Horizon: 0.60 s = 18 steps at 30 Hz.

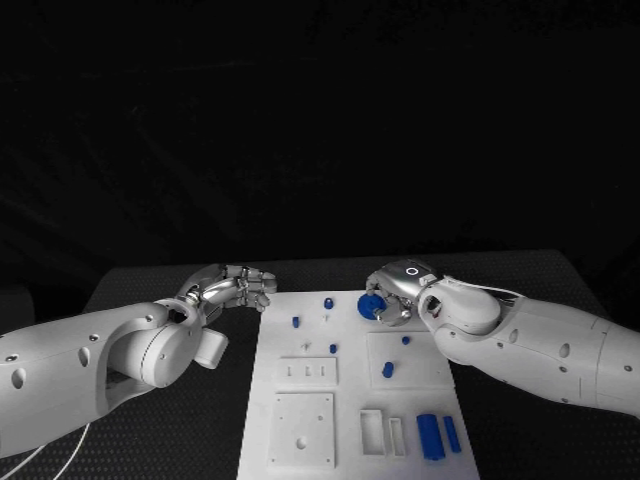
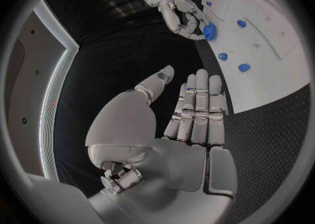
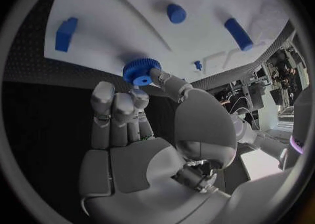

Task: Assemble the parts on the task board

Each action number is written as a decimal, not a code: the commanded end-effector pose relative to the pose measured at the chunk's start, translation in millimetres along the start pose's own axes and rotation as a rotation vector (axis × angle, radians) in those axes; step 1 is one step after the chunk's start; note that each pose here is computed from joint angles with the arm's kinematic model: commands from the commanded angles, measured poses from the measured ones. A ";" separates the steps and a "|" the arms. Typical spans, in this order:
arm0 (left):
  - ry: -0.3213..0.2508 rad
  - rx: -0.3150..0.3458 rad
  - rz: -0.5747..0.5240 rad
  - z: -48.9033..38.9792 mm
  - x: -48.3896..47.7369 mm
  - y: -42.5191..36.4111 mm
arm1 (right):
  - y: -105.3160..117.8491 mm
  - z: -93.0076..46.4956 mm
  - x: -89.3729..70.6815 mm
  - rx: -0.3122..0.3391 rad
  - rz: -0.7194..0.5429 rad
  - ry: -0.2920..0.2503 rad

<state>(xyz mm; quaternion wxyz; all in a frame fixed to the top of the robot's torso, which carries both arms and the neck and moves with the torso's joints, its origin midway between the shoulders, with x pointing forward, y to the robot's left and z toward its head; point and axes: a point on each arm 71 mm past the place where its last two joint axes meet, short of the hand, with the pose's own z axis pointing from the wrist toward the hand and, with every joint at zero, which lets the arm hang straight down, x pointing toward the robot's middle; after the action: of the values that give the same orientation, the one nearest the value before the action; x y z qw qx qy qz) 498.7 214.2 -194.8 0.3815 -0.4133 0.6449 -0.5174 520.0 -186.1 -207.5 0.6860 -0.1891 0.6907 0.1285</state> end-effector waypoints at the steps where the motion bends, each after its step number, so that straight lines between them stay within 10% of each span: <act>1: 0.011 0.008 0.002 0.5 1.5 -1.4 | 9.2 -1.2 -8.9 -0.006 -0.055 -0.098; 18: 0.010 0.007 0.003 0.7 2.6 -1.5 | 75.2 9.0 -8.5 -0.147 -0.134 -0.182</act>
<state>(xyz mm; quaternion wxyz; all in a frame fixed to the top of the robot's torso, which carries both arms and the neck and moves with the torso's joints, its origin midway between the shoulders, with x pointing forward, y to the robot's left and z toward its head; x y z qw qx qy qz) 498.8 213.7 -194.9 0.3813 -0.4133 0.6453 -0.5172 495.3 -115.3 -206.7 0.7236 -0.2612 0.6184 0.1604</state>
